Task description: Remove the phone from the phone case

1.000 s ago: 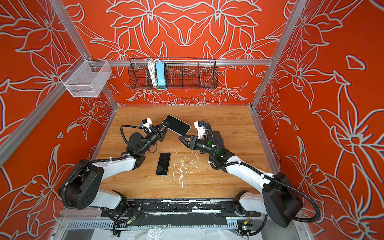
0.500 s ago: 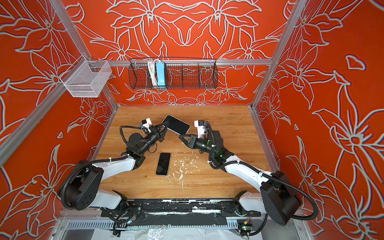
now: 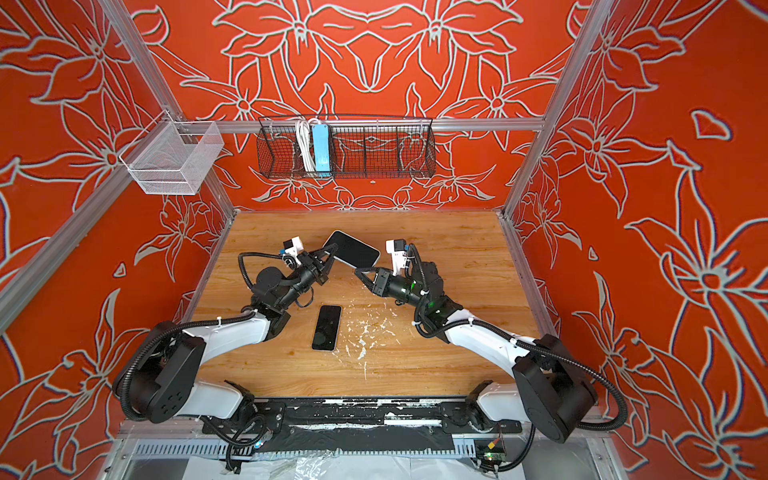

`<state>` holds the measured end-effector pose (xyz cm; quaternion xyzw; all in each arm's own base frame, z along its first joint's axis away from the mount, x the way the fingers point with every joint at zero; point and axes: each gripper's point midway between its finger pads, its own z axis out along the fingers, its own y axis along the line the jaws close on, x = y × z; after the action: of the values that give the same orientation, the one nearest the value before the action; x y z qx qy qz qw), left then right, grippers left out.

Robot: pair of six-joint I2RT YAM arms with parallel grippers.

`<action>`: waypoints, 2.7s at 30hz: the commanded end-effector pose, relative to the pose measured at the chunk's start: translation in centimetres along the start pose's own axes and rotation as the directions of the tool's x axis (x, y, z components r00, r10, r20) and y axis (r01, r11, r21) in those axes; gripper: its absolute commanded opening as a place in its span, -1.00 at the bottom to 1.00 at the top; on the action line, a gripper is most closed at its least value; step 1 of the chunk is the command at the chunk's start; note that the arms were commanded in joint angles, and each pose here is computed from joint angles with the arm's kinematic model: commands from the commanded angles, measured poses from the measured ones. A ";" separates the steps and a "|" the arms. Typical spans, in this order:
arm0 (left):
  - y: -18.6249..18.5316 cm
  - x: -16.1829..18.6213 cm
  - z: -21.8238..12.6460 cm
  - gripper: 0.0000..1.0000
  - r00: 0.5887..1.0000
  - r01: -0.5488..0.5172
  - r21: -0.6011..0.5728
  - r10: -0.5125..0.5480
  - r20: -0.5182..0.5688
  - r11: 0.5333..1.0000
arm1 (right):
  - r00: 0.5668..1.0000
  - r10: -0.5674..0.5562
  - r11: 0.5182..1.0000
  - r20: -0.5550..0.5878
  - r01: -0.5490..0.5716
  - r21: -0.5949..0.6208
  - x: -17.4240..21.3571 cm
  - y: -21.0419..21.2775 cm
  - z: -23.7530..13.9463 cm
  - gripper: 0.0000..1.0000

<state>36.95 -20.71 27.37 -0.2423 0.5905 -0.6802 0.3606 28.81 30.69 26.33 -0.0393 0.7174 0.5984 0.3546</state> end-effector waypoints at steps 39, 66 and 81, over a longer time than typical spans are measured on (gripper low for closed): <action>-3.9 -0.4 -1.2 -1.00 0.991 0.125 0.056 -0.127 0.039 0.991 | 0.971 -0.236 0.967 0.033 0.231 0.106 1.4 -0.3 0.1 -0.65; -6.5 0.3 -0.5 -1.00 0.963 0.267 0.151 -0.267 -0.018 0.952 | 0.944 -0.328 0.918 0.019 0.314 0.240 2.5 -4.5 -0.9 -0.64; -7.9 0.5 -0.4 -1.00 0.965 0.262 0.184 -0.260 -0.031 0.948 | 0.951 -0.309 0.921 0.008 0.297 0.252 3.2 -6.0 -0.5 -0.60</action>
<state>36.09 -20.85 25.63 -0.3549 0.5781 -0.6892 0.2546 28.72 30.54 25.85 -0.0964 0.6963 0.5030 0.5028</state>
